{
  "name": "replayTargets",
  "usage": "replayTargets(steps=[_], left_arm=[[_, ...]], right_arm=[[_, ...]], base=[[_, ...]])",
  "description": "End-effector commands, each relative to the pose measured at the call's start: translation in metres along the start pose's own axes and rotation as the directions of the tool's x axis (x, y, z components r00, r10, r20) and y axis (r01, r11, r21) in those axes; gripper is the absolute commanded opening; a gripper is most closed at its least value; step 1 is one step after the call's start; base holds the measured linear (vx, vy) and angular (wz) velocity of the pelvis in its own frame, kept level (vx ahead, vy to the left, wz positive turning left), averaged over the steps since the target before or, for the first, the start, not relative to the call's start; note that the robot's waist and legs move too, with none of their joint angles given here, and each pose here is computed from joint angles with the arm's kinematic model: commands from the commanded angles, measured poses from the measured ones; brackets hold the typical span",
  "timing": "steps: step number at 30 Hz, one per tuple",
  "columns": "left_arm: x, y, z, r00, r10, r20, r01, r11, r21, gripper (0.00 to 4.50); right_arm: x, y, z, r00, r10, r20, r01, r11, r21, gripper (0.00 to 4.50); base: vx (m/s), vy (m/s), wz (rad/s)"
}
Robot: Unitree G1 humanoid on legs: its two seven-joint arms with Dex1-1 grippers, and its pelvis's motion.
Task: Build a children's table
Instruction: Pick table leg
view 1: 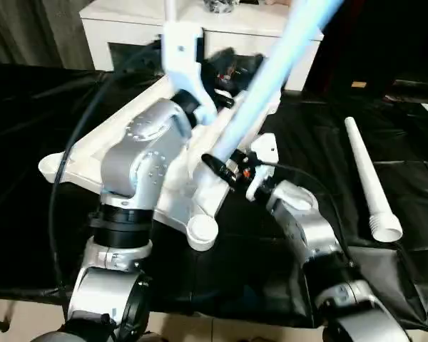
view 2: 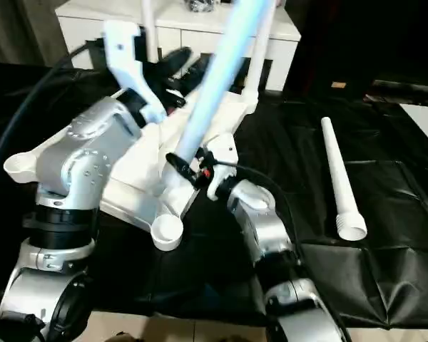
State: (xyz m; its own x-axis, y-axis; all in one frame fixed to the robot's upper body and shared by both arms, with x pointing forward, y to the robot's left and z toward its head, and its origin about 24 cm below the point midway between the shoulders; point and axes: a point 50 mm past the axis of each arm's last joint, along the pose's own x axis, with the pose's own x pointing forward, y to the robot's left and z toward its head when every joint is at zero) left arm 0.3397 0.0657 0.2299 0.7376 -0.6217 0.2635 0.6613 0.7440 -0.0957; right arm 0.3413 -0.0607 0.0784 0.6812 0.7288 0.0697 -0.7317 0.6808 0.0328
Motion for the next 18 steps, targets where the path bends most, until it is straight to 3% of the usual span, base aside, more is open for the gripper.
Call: replayTargets(steps=[1,2,5,7,8,10,11,13,16,18], left_arm=[[0.0,0.003,0.005,0.999,0.049,0.012,-0.05,0.998,0.042,3.07],[-0.005,0.018,0.008,0.99,0.14,0.028,-0.142,0.986,0.089,3.07],[-0.009,0.027,0.011,0.982,0.187,0.037,-0.19,0.973,0.134,3.07],[-0.021,0.039,0.02,0.967,0.247,0.056,-0.253,0.942,0.222,3.07],[-0.028,0.042,0.024,0.966,0.252,0.059,-0.258,0.924,0.281,3.07],[-0.032,0.044,0.024,0.966,0.254,0.05,-0.257,0.921,0.292,3.07],[-0.04,0.048,0.021,0.963,0.269,0.025,-0.262,0.908,0.326,3.07],[-0.045,0.051,0.019,0.958,0.285,0.012,-0.27,0.893,0.361,3.07],[-0.054,0.051,0.015,0.964,0.265,-0.006,-0.24,0.881,0.407,3.07],[-0.063,0.037,0.013,0.99,0.138,-0.024,-0.119,0.922,0.369,3.07]], right_arm=[[0.005,-0.005,-0.007,0.997,-0.042,-0.058,0.041,0.999,-0.015,1.85],[0.007,-0.013,-0.016,0.985,-0.119,-0.121,0.117,0.993,-0.024,1.85],[0.005,-0.021,-0.021,0.968,-0.18,-0.176,0.172,0.983,-0.061,1.85],[0.008,-0.031,0.0,0.976,-0.178,-0.129,0.192,0.976,0.104,1.85],[0.009,-0.033,0.015,0.985,-0.147,-0.094,0.159,0.978,0.131,1.85],[0.008,-0.032,0.021,0.988,-0.109,-0.107,0.118,0.99,0.08,1.85],[0.005,-0.031,0.024,0.981,-0.04,-0.192,0.041,0.999,0.0,1.85],[0.001,-0.032,0.023,0.965,-0.002,-0.262,-0.002,1.0,-0.012,1.85],[-0.007,-0.027,0.031,0.953,0.118,-0.28,-0.093,0.991,0.099,1.85],[-0.016,-0.021,0.054,0.95,0.232,-0.21,-0.188,0.959,0.21,1.85]], base=[[0.0,0.0,0.0],[0.0,0.0,0.0],[0.0,0.0,0.0],[0.0,0.0,0.0],[0.0,0.0,0.0],[0.0,0.0,0.0],[0.0,0.0,0.0],[0.0,0.0,0.0],[0.0,0.0,0.0],[0.0,0.0,0.0]])
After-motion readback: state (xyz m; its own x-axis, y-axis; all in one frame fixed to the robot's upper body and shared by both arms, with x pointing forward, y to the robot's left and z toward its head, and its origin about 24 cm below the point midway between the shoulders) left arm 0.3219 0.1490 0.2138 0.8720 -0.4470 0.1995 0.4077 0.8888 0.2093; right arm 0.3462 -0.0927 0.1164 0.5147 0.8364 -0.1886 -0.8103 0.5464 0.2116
